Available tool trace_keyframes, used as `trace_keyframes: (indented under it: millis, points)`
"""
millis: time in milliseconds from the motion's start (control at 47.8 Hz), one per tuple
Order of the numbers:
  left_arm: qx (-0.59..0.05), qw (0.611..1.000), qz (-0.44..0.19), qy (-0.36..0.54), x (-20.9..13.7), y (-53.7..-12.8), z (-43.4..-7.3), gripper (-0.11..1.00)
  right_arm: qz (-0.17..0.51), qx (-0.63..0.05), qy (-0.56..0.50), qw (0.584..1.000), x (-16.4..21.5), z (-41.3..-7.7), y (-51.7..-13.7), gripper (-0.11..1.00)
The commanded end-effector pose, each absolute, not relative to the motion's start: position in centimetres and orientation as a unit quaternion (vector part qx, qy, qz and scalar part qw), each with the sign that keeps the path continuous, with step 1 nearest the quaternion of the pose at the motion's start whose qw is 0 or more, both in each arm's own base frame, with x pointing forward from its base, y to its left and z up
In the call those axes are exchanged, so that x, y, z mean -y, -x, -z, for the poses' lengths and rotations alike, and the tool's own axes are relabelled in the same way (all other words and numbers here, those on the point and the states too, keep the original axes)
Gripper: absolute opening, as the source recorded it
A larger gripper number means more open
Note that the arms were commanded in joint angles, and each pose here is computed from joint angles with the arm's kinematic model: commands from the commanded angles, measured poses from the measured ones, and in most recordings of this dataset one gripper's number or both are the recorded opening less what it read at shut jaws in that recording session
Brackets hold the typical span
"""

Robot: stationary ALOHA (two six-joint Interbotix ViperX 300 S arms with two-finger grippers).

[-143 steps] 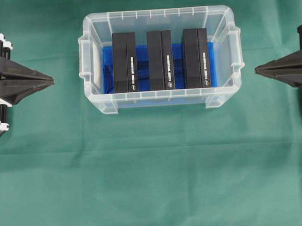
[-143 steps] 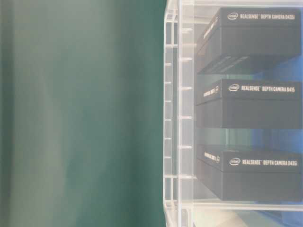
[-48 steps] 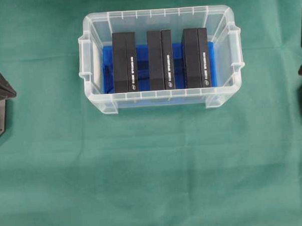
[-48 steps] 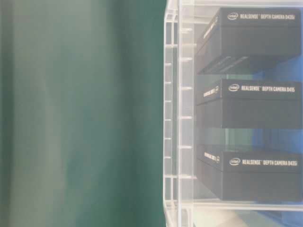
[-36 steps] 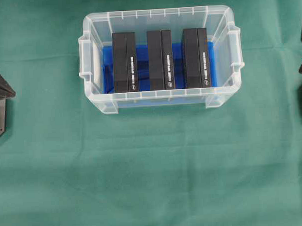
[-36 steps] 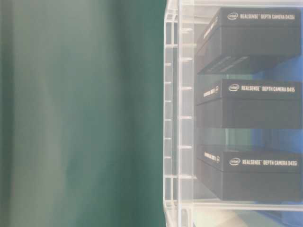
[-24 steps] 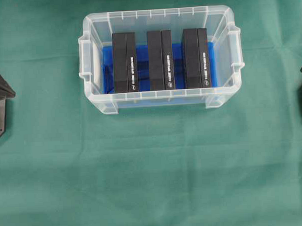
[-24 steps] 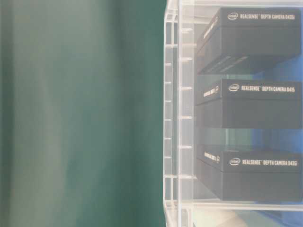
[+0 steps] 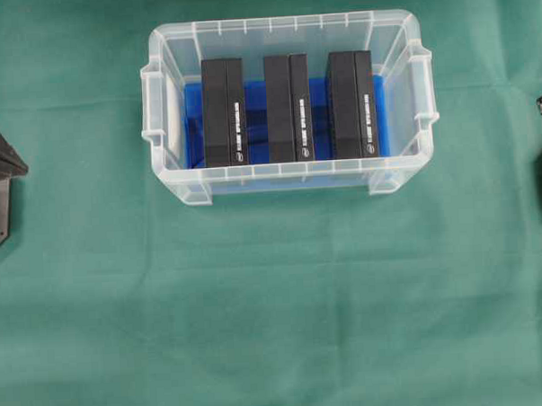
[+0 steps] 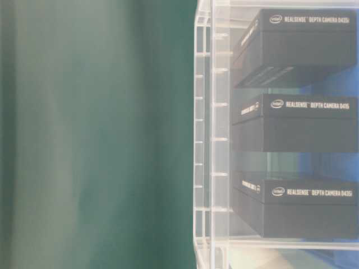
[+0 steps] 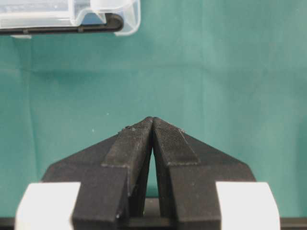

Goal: Take the box out of the case with the right arm.

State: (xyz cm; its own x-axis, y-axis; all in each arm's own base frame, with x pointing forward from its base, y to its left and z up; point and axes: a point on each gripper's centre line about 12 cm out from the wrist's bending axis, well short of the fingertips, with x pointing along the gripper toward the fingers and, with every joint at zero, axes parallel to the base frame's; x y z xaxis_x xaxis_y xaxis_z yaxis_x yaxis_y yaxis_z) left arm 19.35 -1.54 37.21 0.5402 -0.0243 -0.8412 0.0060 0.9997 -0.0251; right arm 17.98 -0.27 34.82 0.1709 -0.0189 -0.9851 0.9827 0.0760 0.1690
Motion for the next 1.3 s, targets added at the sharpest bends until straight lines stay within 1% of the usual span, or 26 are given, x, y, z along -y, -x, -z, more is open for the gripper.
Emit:
trace_keyframes:
  millis: [0,188,356,481,565,1276]
  points:
    - [-0.467,0.884,0.010,0.010,1.6,-19.4,-38.1,0.00,0.446,-0.458,-0.514,0.572,0.5,-35.4,-18.5,0.00]
    - [-0.469,0.883,0.010,0.010,1.6,-19.5,-38.1,0.00,0.456,-0.449,-0.504,0.580,1.9,-35.5,-18.7,0.00]
    - [-0.469,0.883,0.010,0.010,1.6,-19.5,-38.1,0.00,0.467,-0.440,-0.500,0.582,4.6,-35.4,-18.4,0.00]
    - [-0.467,0.884,0.010,0.010,1.6,-19.4,-38.1,0.00,0.467,-0.431,-0.495,0.592,6.6,-35.4,-18.5,0.00]
    - [-0.467,0.884,0.010,0.010,1.6,-19.4,-38.1,0.00,0.469,-0.429,-0.492,0.595,7.3,-35.3,-18.5,0.00]
    - [-0.469,0.883,0.010,0.010,1.6,-19.4,-38.1,0.00,0.477,-0.444,-0.495,0.574,7.4,-33.8,-18.2,0.00]
